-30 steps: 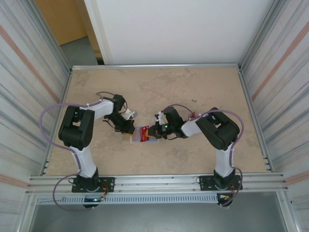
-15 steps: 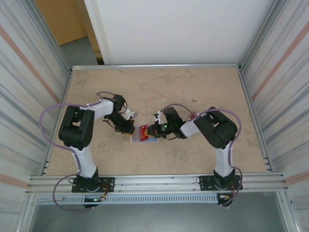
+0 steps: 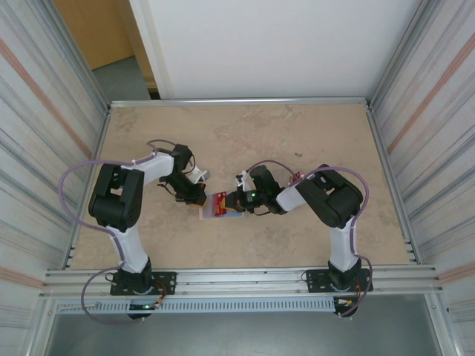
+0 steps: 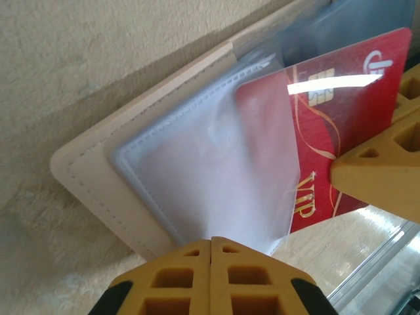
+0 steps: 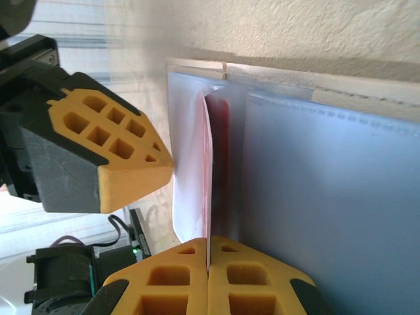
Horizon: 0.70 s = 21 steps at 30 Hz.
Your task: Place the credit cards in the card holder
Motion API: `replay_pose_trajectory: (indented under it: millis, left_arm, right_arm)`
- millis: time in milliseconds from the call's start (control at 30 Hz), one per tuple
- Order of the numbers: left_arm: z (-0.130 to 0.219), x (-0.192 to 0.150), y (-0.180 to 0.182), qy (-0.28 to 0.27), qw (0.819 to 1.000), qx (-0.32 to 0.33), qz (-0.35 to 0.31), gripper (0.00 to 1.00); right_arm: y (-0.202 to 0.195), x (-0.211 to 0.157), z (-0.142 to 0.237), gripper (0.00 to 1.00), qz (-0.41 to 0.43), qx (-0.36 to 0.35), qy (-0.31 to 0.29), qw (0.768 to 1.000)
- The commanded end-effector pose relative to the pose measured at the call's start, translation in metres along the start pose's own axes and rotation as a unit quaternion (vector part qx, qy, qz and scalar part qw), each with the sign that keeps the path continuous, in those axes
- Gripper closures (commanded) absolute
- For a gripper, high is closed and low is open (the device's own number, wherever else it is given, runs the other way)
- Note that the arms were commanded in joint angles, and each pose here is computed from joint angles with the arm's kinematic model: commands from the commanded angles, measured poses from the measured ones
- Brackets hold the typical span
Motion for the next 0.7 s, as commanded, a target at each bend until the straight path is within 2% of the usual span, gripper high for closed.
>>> replay_pose_trajectory:
  millis: [0,400,533,667]
  left_arm:
    - [0.026,0.005,-0.011,-0.025,0.999,0.024,-0.025,0.97]
    - [0.01,-0.004,0.011,-0.015,1.0,0.026,0.002,1.0]
    - [0.003,-0.007,0.014,-0.008,1.0,0.027,0.005,1.0]
    - [-0.001,-0.009,0.015,-0.001,0.999,0.033,0.0,1.0]
  right_arm:
    - [-0.015,-0.004,-0.001,0.96,-0.024,-0.032,-0.003,0.999]
    - [-0.002,-0.004,-0.007,0.9,-0.012,-0.073,0.009,0.997]
    - [0.003,-0.006,-0.003,0.82,-0.003,-0.098,0.0,0.995]
    - [0.002,-0.009,0.003,0.8,0.001,-0.137,-0.001,0.991]
Point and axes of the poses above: each hand's point on the last joint's axis, 136 mm out from that joint toward the fingers, its own z axis back along the fingers, its own y axis along the line the jaws close on, x = y × z, the point moved 5 cm from there along z, back along the fingers, and after that the axes turned 9 degrees about -z, right-handed, at the moved point
